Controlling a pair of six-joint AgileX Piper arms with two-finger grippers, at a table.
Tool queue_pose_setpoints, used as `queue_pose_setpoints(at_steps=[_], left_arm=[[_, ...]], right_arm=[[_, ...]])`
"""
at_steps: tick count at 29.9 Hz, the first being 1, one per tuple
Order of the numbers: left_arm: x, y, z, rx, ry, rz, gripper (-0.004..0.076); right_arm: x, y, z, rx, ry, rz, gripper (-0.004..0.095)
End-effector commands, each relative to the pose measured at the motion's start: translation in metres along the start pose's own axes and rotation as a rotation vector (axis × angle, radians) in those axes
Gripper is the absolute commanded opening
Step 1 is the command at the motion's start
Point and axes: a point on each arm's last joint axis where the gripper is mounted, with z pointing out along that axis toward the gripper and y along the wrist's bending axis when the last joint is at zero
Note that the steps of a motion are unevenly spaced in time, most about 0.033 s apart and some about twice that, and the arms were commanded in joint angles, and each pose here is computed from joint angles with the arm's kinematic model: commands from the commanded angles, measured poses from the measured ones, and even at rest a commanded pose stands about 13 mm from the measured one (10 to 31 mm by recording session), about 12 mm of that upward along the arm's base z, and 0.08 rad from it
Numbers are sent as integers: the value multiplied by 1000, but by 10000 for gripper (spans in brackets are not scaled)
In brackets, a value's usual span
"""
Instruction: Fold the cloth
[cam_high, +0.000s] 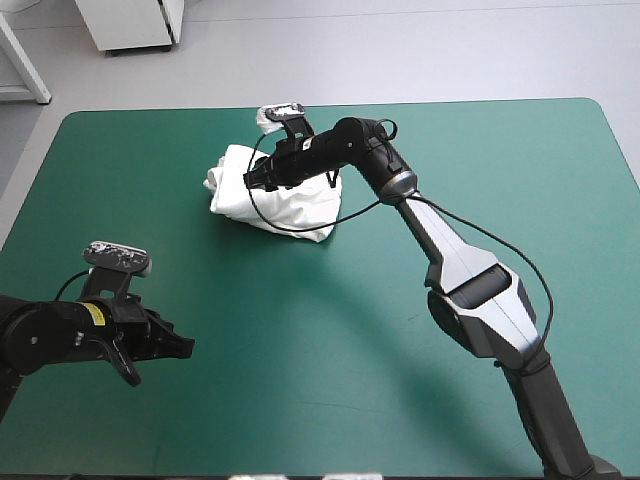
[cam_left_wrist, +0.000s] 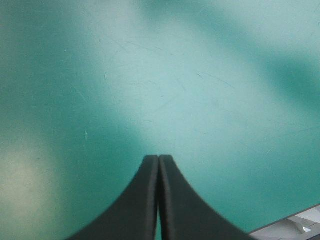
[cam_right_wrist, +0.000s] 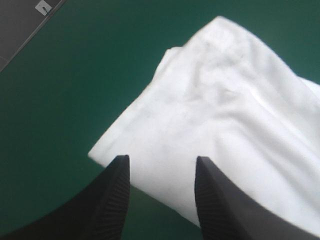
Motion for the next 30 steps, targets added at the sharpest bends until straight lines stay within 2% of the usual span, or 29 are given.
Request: queue_pose_setpoints(at_steps=[1, 10, 16, 20, 25, 30], left_arm=[[-5, -3, -8, 21, -57, -15, -9], [-8, -3, -8, 21, -89, -16, -9], [-9, -3, -8, 23, -102, -24, -9], [-9, -3, -8, 23, -103, -24, -9], [-9, -3, -8, 19, -104, -23, -9], [-9, -3, -8, 19, -107, -23, -9]], right_arm=[[-25, 21, -42, 1, -100, -16, 422], [-17, 1, -66, 150, 75, -1, 424], [-23, -25, -89, 224, 37, 122, 424], [-20, -41, -92, 238, 53, 160, 434], [-8, -57, -83, 250, 109, 208, 530], [6, -69, -70, 250, 174, 234, 535]])
